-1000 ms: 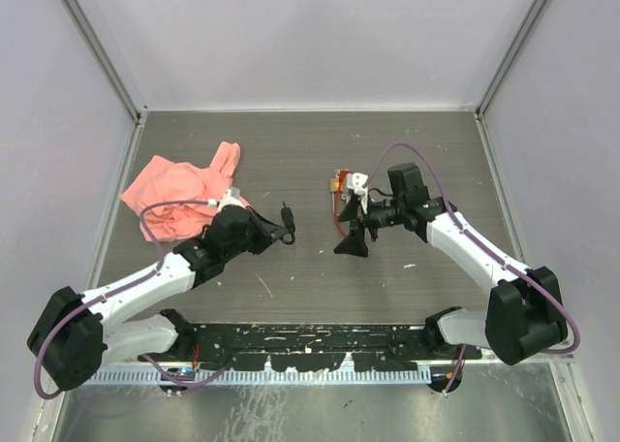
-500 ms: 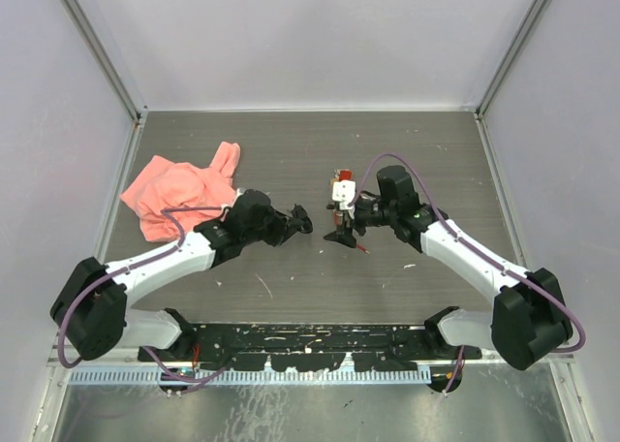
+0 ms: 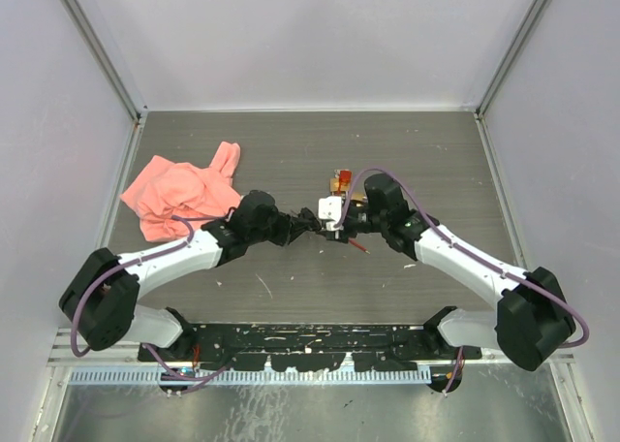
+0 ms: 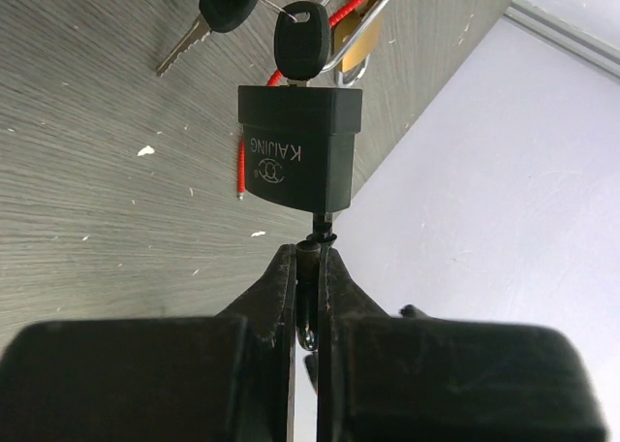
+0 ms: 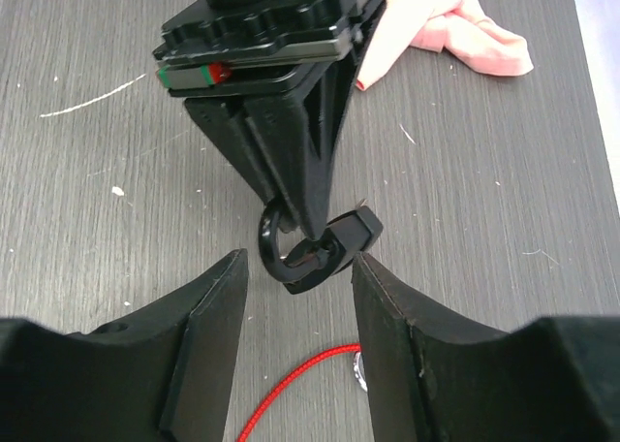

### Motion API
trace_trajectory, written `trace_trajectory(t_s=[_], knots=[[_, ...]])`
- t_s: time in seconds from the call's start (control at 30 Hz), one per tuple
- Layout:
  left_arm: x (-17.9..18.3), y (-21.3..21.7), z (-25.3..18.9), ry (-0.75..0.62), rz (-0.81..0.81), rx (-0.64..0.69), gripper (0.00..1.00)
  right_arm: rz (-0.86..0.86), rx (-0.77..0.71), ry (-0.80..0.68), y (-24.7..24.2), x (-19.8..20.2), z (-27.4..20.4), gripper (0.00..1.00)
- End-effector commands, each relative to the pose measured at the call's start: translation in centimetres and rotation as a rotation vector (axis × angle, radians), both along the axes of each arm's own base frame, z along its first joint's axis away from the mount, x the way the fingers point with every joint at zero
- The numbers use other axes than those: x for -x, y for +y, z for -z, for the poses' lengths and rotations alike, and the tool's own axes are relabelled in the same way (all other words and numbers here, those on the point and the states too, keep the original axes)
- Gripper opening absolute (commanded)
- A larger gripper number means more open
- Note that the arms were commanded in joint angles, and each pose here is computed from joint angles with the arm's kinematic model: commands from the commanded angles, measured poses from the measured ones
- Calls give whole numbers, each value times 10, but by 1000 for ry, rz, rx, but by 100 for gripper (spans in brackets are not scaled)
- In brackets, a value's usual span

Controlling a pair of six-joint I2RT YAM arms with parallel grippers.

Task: Lock with the key
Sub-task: Pick up the lock from the center of the board.

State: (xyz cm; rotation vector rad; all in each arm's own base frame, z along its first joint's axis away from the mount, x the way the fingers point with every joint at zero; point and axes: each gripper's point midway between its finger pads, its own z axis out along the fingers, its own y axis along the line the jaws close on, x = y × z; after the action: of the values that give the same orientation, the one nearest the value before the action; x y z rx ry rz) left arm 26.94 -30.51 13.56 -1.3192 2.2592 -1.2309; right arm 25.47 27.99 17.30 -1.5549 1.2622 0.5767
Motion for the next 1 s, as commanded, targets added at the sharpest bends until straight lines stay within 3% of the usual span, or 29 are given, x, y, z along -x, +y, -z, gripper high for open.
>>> trace_trajectory(t_s=[0.0,0.3,0.6,0.77,0.97], knots=[[-14,-20,-50,-108,-1,172,0,-47,9,-87,2,6,-4,52],[-13,-23,-55,-110,10,197,0,33,56,-179,7,-9,4,39],[-11,-26,-51,-99,17,227,1,51,111,-266,7,-14,13,20],[-10,-29,-53,-111,22,252,21,45,113,-260,9,-12,15,3],[-6,-21,-51,-130,9,253,46,79,70,-195,11,-13,1,1]])
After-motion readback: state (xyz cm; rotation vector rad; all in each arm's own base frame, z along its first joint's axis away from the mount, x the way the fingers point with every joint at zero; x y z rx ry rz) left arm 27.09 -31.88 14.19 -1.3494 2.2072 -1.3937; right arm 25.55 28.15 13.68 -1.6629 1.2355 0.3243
